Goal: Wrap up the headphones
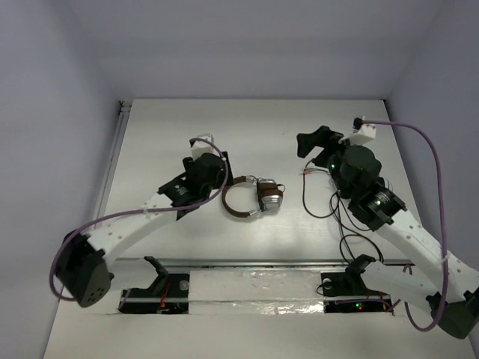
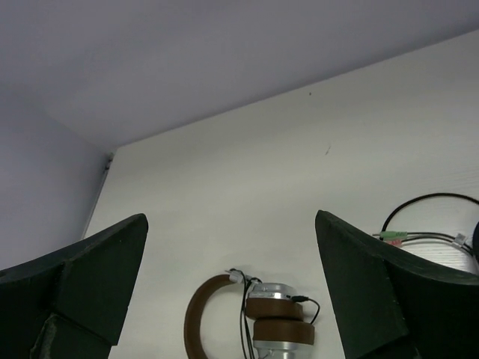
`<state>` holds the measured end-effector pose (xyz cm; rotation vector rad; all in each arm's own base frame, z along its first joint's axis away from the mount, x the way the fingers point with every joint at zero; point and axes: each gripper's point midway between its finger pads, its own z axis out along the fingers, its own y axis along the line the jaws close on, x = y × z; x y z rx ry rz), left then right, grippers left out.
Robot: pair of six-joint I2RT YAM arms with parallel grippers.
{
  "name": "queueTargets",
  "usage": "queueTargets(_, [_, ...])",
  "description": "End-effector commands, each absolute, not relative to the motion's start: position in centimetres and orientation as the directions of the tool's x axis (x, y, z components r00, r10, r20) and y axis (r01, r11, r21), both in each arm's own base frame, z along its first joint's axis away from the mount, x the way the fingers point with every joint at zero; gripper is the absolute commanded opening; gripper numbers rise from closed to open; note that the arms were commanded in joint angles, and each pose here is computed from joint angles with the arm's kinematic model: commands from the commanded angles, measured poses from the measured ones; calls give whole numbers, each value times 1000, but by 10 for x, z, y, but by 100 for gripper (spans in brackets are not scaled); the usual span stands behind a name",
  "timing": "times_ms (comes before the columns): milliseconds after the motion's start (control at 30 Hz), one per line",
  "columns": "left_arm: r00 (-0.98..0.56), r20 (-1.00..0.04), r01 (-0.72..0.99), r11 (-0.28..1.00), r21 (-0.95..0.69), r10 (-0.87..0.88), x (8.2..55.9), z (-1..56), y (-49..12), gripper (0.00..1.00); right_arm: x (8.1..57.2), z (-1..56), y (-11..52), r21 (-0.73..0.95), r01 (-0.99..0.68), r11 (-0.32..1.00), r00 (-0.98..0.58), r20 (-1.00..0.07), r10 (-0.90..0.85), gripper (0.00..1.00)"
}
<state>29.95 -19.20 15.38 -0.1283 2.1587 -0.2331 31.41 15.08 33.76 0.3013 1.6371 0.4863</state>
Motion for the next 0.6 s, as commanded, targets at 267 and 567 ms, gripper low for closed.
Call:
queueTargets(267, [-250,-913,111,928,-357,-321,291,334,-167,92,245,418,67,567,-72,820,146,-808,571,100])
queueTargets(567, [-197,-911,205,894,-399,-362,280,338,-171,93,243,414,66,581,-65,811,141,-800,584,100])
